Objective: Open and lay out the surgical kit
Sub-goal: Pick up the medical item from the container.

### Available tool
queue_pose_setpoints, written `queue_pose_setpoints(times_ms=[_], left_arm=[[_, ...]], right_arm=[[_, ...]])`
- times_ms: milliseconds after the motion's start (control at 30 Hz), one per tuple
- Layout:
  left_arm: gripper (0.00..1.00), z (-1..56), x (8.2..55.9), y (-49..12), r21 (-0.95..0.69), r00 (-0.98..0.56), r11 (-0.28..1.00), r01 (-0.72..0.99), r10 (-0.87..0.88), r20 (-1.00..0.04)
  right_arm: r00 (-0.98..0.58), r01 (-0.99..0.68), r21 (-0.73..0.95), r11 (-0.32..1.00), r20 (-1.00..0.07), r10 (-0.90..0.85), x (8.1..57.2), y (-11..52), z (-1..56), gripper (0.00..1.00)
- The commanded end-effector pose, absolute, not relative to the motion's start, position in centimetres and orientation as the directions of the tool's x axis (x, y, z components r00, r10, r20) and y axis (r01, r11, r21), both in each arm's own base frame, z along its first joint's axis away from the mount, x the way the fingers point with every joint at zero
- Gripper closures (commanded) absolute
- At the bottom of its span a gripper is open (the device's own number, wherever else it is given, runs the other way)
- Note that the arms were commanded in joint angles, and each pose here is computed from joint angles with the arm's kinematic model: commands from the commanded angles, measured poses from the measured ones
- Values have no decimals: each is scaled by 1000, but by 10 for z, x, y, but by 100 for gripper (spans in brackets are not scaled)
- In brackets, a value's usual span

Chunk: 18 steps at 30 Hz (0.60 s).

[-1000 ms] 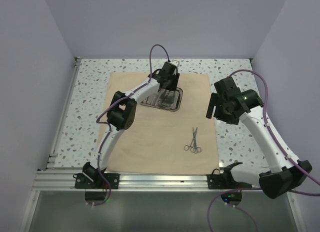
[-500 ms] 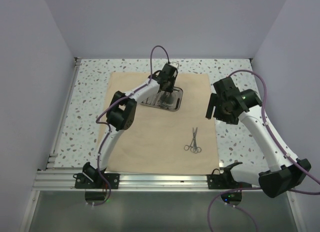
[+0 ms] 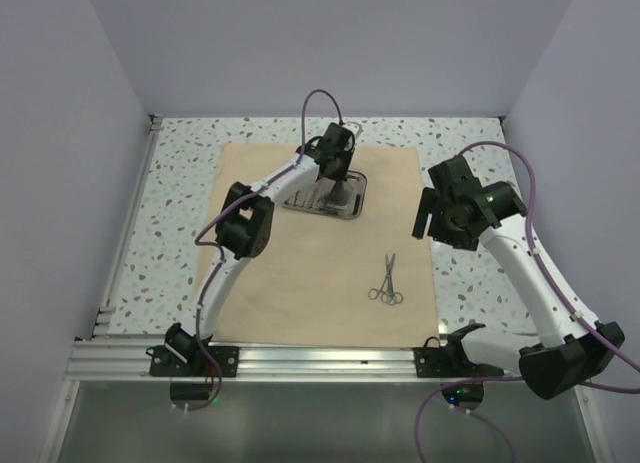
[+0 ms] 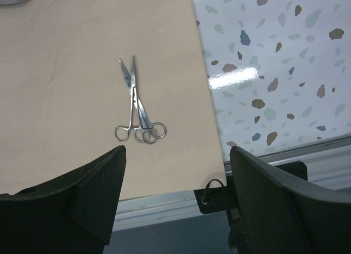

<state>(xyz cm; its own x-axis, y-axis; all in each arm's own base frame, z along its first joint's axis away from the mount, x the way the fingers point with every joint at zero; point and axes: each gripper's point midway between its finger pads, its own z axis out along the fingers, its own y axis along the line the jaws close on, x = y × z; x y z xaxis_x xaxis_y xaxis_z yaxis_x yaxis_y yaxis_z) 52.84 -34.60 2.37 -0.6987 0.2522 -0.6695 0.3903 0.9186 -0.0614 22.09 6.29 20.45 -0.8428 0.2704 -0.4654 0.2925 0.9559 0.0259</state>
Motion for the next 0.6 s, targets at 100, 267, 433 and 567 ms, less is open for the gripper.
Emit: queue_pose_setpoints(times_ms=[100, 267, 433, 567], left_arm=[[100, 27, 496, -342, -345, -812, 851, 396, 148, -565], [100, 86, 516, -341, -486, -802, 793, 368, 7, -597], [100, 122, 522, -333, -534, -797, 771, 347, -57, -601], [100, 133, 511, -334, -575, -816, 751, 323, -86, -572]], right_arm=[[-810, 309, 72, 948, -503, 302, 223, 64, 211, 20], [-808, 293, 96, 951, -507, 300, 225, 68, 213, 20], [-805, 277, 115, 954, -514, 296, 229, 72, 213, 20], [-804, 265, 127, 956, -518, 291, 229, 74, 213, 20]])
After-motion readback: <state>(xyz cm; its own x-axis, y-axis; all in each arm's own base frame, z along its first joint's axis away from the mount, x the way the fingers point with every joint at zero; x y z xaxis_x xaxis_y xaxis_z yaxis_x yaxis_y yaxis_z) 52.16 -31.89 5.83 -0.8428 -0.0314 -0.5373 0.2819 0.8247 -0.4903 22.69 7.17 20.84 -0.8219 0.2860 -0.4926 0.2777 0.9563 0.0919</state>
